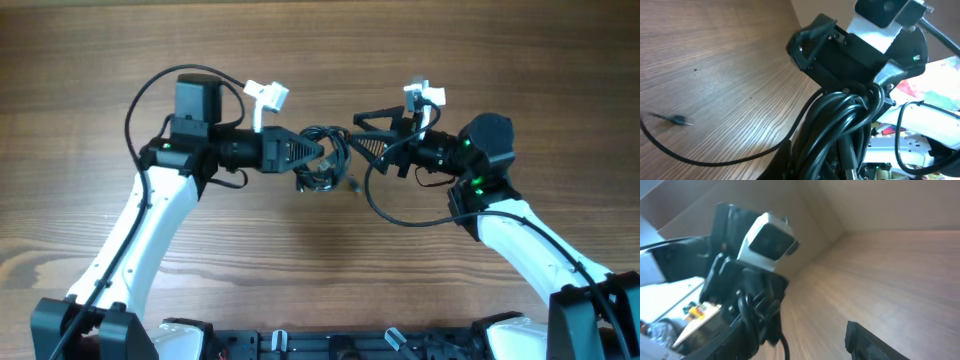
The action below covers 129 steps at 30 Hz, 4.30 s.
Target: Untangle cables
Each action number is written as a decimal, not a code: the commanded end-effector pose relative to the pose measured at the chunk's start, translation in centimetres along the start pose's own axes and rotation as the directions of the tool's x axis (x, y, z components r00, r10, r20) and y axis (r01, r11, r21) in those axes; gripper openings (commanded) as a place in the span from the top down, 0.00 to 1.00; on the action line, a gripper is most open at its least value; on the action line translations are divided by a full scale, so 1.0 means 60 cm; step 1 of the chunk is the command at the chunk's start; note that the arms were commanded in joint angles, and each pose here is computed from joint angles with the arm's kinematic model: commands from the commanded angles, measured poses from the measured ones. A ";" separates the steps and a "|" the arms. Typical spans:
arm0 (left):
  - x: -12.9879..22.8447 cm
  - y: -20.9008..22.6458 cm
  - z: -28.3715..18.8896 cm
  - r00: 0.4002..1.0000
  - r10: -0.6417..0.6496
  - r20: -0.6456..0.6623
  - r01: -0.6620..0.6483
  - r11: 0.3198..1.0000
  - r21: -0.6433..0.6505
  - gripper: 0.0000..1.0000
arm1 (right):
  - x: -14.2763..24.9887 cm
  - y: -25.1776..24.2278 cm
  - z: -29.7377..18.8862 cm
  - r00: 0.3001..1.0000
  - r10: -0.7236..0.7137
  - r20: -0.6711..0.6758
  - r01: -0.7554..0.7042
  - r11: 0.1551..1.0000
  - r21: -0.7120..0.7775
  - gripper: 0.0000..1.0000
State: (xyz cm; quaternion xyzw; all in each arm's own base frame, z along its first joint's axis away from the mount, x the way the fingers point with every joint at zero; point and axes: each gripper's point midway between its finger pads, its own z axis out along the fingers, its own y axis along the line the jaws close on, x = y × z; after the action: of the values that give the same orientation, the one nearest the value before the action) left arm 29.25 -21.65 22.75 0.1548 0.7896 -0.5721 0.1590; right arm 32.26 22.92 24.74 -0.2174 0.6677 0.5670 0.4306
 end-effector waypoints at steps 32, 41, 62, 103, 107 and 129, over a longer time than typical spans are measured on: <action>-0.009 -0.047 0.028 0.988 0.153 -0.009 -0.151 0.983 0.107 0.96 | -0.033 -0.183 -0.110 0.936 0.242 0.256 -0.336 0.834 0.439 0.28; -0.009 -0.047 0.027 0.988 0.152 -0.009 -0.150 0.983 0.108 0.96 | 0.011 -0.074 -0.081 0.994 0.094 -0.049 -0.088 0.990 0.111 0.24; 0.023 -0.131 0.002 0.976 0.200 -0.084 -0.149 0.900 0.409 0.96 | 0.010 -0.246 -0.129 0.951 0.146 0.271 -0.300 0.636 0.711 0.15; 0.009 -0.017 0.034 0.878 0.475 -0.058 -0.477 0.878 -0.036 0.87 | 0.129 -0.079 -0.016 0.967 0.021 -0.255 0.035 0.977 0.211 0.96; -0.012 0.009 0.015 0.895 0.445 -0.035 -0.446 0.887 -0.122 0.00 | 0.112 -0.080 -0.012 0.922 0.367 -0.124 -0.321 0.904 0.283 0.96; -0.073 0.153 0.031 0.888 -0.247 0.387 0.415 0.793 -0.447 0.21 | 0.101 -0.095 0.040 0.621 0.728 0.292 -0.777 0.523 0.350 0.96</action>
State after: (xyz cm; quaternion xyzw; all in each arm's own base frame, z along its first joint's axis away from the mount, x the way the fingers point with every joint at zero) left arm 36.75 -21.21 18.86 -0.1072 0.8777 -0.4056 0.2314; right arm 33.92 24.83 16.26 0.2107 0.7891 0.5353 0.2152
